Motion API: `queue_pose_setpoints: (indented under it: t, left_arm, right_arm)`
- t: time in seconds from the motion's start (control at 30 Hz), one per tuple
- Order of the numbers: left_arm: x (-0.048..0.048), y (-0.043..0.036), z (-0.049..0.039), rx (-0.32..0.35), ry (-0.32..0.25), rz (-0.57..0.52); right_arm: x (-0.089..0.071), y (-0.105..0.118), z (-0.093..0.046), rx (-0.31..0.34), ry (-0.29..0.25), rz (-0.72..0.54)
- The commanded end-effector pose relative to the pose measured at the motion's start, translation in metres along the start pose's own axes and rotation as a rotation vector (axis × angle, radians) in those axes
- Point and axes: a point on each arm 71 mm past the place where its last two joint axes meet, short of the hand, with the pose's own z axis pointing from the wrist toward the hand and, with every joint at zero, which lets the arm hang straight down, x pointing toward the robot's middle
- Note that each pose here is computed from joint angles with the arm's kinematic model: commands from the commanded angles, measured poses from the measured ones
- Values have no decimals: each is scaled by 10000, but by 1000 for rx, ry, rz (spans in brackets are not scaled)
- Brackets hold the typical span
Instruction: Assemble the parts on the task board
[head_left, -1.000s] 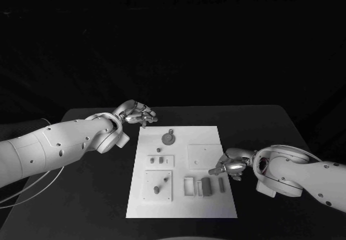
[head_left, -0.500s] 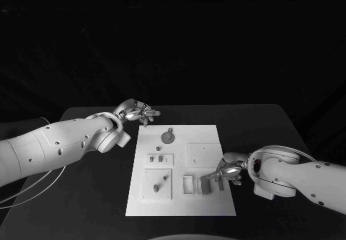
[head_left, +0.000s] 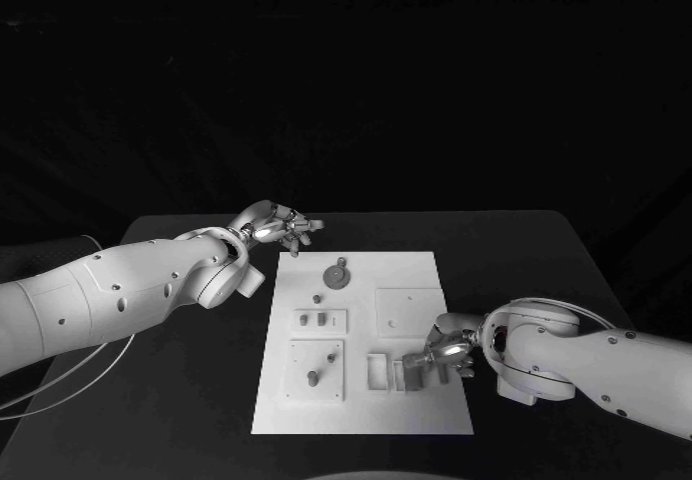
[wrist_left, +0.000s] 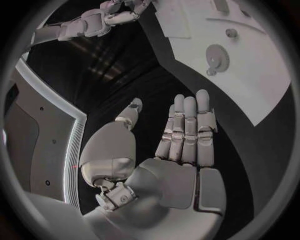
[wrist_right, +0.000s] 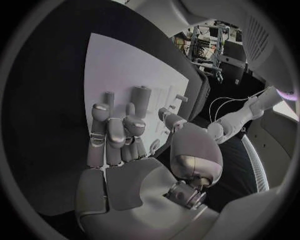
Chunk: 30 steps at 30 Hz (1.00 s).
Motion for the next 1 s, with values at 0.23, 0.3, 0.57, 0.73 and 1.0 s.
queue_pose_setpoints:
  t: [0.23,0.3,0.57,0.73,1.0]
  left_arm:
    - [14,-22,-2,14,4,-17]
    - [13,-21,-4,14,5,-18]
    - [20,-25,-8,14,9,-21]
    - [29,-27,-9,11,14,-25]
    - [35,-27,-11,9,19,-26]
  right_arm:
    - [42,12,62,7,12,-91]
    - [69,25,79,4,22,-95]
    - [104,54,147,11,20,-96]
    - [125,47,184,22,30,-98]
    - [134,56,215,32,37,-88]
